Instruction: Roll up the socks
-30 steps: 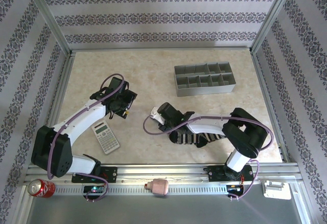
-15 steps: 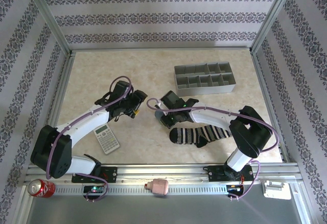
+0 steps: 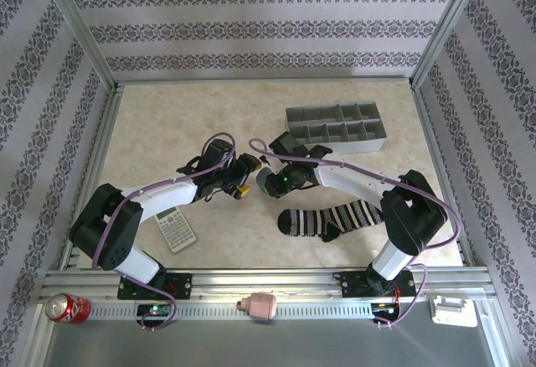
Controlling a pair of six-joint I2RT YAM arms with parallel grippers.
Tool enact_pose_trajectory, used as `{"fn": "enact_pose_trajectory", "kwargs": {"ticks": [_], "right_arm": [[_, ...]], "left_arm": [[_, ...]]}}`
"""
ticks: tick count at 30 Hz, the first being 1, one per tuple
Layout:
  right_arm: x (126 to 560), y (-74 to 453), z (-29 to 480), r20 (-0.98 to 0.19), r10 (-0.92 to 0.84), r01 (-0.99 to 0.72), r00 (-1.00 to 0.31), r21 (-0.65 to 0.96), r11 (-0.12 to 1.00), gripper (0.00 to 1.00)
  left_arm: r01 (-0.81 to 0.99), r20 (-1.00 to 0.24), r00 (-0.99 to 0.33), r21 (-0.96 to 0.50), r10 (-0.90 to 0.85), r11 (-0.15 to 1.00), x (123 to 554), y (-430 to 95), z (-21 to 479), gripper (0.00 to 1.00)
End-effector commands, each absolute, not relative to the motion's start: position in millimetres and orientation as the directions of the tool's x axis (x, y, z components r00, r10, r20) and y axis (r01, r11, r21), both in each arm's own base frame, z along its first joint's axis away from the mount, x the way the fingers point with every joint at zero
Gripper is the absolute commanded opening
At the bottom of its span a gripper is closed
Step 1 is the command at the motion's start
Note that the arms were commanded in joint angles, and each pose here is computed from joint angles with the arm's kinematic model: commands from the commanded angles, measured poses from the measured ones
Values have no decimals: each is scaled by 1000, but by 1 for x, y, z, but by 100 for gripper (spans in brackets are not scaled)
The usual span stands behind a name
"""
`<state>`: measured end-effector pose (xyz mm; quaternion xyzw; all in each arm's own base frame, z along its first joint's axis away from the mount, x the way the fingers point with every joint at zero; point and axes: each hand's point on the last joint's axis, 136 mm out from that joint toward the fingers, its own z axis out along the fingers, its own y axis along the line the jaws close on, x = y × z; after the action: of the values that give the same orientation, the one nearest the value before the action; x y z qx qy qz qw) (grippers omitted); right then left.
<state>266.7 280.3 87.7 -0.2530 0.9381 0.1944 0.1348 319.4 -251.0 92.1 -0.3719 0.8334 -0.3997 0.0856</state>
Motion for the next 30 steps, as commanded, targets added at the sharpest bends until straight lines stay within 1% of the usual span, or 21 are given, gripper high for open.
{"fn": "enact_pose_trajectory", "kwargs": {"ticks": [1, 4, 8, 10, 13, 17, 19, 21, 23, 30], "right_arm": [[276, 270, 107, -335, -338, -444, -880, 325, 835, 0], [294, 248, 126, -350, -214, -335, -912, 332, 882, 0], [320, 217, 151, -377, -33, -171, -926, 338, 926, 0], [335, 195, 163, -413, 46, -76, -910, 275, 958, 0], [359, 164, 182, -491, 102, 31, -865, 152, 988, 0], [390, 157, 196, -556, 76, 17, -827, 110, 994, 0], [401, 153, 194, -560, 42, 10, -828, 59, 998, 0], [409, 148, 187, -545, 5, 3, -838, 4, 1000, 0], [415, 150, 179, -523, -24, -18, -852, -16, 1000, 0], [421, 171, 152, -452, -61, -79, -890, 21, 997, 0]], "left_arm": [[-519, 112, -692, -763, -713, 385, 327, -250, 113, 79], [-499, 19, -679, -744, -734, 443, 326, -232, 129, 80], [-479, -26, -676, -743, -736, 467, 322, -221, 147, 79], [-467, -47, -679, -742, -733, 480, 318, -216, 153, 78], [-462, -63, -677, -740, -734, 489, 310, -209, 156, 78], [-472, -55, -672, -736, -738, 485, 298, -201, 152, 77], [-480, -52, -668, -732, -742, 484, 293, -198, 150, 76], [-483, -52, -664, -732, -746, 481, 289, -195, 150, 76], [-485, -54, -661, -731, -749, 481, 286, -192, 151, 76], [-499, -50, -647, -727, -761, 472, 279, -185, 150, 75]]}}
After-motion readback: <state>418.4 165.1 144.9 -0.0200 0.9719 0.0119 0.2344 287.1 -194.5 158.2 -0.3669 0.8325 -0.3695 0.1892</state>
